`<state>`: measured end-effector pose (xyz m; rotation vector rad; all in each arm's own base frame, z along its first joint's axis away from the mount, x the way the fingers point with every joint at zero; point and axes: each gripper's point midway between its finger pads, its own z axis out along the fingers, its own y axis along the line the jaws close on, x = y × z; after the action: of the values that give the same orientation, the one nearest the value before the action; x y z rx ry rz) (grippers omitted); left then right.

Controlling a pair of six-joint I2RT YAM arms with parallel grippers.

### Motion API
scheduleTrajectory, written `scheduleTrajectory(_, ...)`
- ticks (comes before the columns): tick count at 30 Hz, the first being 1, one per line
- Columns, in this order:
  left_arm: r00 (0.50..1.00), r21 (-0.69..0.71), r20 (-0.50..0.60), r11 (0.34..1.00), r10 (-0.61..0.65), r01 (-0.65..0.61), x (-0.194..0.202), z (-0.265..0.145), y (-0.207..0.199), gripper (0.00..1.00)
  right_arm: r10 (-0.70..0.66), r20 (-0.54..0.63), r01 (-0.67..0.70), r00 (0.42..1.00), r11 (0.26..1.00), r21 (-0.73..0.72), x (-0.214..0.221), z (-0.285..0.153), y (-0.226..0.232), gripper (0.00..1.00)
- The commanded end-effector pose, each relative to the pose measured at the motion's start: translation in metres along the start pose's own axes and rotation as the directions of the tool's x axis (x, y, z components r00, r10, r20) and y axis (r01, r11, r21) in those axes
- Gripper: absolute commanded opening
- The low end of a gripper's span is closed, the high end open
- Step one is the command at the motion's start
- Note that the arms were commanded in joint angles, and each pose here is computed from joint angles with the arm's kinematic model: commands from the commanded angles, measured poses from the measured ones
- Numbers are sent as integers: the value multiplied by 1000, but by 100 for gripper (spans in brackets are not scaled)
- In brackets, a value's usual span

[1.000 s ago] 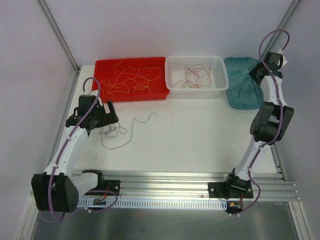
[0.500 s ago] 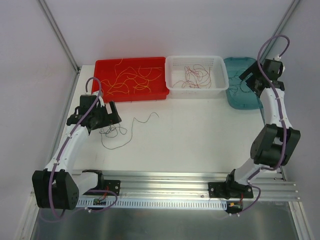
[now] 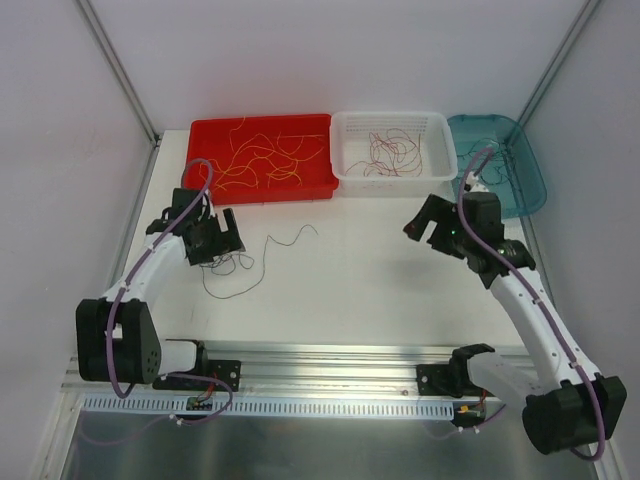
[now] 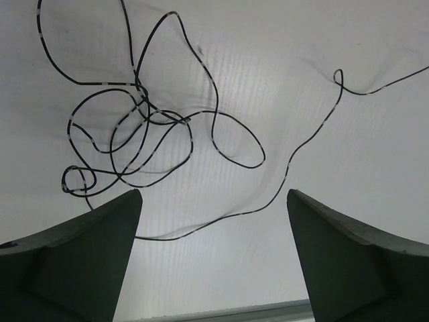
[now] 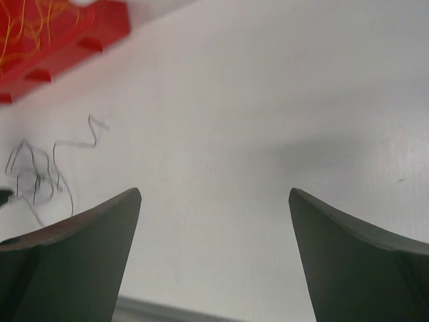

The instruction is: Untangle the cables

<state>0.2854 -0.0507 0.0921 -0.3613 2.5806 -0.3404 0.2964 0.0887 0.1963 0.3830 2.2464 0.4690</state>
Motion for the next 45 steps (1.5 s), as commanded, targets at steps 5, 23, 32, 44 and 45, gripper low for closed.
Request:
scheduleTrajectory(5, 995, -72, -83, 996, -56, 50, 3, 27, 6, 84, -163, -104, 144, 981, 974, -175, 85, -16, 36, 97)
scheduleTrajectory(23, 930, 154, -304, 974, 204, -163, 142, 54, -200, 72, -230, -9, 227, 973, 966, -127, 101, -50, 17, 97)
scheduleTrajectory(32, 899, 437, -259, 873, 353, -217, 171, 10, -333, 70, -177, 165, 183, 970, 983, -23, 72, -78, -15, 96)
scheduleTrajectory(44, 984, 206, -9, 964, 176, -170, 87, -17, -224, 84, -263, -43, 246, 964, 940, -235, 117, -48, 33, 92)
scheduleTrajectory(45, 989, 170, 11, 974, 148, -147, 77, -15, -209, 84, -281, -53, 258, 958, 929, -264, 123, -45, 41, 92)
